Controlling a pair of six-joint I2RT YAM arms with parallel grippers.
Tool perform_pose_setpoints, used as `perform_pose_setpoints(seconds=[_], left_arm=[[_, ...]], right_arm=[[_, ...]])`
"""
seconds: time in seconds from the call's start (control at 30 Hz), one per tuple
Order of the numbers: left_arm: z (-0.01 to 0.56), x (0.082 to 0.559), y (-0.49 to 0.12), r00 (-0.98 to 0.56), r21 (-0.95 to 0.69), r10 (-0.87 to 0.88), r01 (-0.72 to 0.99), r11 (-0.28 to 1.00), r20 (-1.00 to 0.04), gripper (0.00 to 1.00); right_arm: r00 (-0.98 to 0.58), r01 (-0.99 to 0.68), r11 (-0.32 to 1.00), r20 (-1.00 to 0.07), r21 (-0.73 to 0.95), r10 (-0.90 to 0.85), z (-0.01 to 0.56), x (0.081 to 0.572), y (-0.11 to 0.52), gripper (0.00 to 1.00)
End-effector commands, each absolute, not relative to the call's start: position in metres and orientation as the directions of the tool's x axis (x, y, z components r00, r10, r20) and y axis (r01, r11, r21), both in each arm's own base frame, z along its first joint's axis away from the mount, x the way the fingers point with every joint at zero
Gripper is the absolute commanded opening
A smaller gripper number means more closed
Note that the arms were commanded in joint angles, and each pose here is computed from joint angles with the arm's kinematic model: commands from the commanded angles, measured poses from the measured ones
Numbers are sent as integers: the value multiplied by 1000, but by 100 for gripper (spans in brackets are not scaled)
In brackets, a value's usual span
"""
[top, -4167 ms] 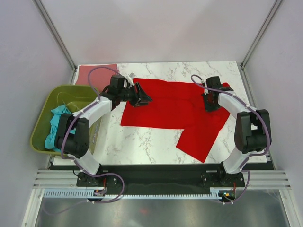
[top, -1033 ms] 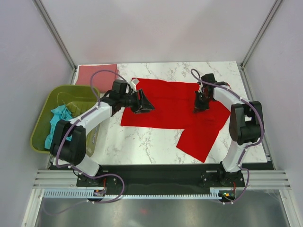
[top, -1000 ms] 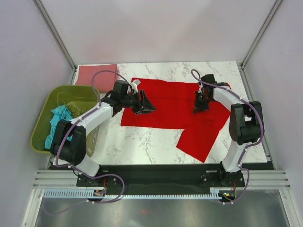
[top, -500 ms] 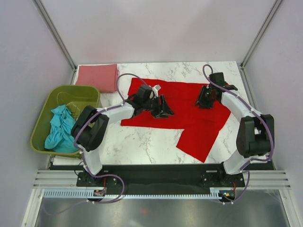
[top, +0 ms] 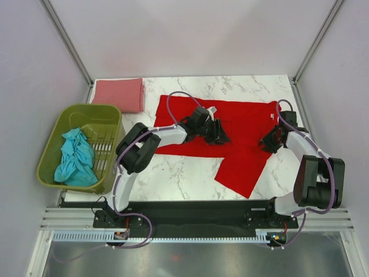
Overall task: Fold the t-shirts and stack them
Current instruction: Fold the tshirt
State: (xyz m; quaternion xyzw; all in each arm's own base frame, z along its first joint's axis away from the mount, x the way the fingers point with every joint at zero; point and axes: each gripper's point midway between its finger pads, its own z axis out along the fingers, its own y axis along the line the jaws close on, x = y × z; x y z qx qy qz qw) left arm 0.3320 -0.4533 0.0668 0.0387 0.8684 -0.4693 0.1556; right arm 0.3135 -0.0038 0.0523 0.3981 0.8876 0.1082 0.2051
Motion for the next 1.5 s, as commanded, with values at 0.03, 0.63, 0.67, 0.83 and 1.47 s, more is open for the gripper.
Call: perform_pose_setpoints(seconds=[0.03, 0.63, 0.67, 0.83, 1.47], left_arm=[[77, 350, -474, -935, -823, -138, 208, 529, -326, 50], [58, 349, -494, -932, -809, -143, 205, 550, -334, 49], [56, 349, -493, -932, -808, -148, 198, 554, -330, 48], [52, 352, -499, -939, -818, -160, 172, 548, -305, 45], [49, 357, -509, -939, -825, -157, 179, 536, -306, 43]], right_arm=[[-508, 694, 569, -260, 441, 821, 54, 327, 0, 36], [-305, 759, 428, -312, 492, 900, 62, 320, -33, 40], [-299, 757, 424, -314, 497, 901, 63, 321, -33, 41], [-300, 763, 387, -247, 517, 921, 50, 324, -24, 42], [-256, 787, 304, -164, 537, 953, 24, 321, -14, 43]])
